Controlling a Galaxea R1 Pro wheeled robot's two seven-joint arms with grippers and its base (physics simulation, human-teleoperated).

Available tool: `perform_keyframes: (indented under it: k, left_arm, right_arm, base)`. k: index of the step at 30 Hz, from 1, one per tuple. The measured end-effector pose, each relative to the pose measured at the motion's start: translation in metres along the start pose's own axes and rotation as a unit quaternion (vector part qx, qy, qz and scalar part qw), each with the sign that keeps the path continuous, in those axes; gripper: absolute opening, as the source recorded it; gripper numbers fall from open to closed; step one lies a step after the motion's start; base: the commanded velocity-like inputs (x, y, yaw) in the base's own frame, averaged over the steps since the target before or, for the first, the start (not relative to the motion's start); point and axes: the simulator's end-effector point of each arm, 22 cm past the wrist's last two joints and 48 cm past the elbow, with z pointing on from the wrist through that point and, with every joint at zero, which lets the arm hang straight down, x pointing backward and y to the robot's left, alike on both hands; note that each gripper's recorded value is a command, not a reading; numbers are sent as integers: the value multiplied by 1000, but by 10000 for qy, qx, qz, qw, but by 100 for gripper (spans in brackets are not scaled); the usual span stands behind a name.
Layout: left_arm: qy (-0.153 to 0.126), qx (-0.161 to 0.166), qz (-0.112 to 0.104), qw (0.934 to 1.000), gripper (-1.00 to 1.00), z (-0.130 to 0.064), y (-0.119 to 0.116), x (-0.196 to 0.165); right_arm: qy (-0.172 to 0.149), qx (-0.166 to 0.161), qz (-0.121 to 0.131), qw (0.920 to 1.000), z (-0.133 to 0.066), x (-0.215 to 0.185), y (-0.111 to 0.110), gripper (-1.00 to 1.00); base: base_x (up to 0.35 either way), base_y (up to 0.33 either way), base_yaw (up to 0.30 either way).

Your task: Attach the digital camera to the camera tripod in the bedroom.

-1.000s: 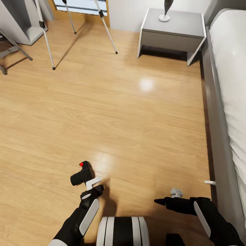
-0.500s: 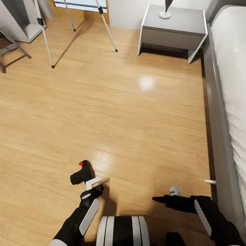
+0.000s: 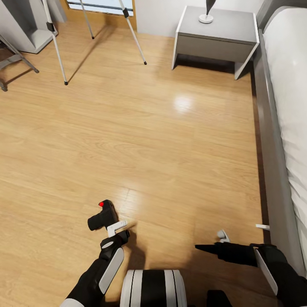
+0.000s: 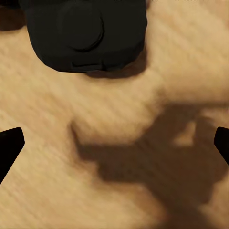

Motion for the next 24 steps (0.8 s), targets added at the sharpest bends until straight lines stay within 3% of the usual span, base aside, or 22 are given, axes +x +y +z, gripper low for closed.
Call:
perform_keyframes:
  k: [13,24]
  left_arm:
    - [-28,11,-7,10000,100,-1,-1,-2]
    - [118,-46,19,9999,100,10,3,13]
  right_arm:
    - [7,-82,1,10000,-3,0,3,100]
    - [93,-34,168,9998,3,8,-12,100]
  base:
    - [0,0,0]
    - [0,0,0]
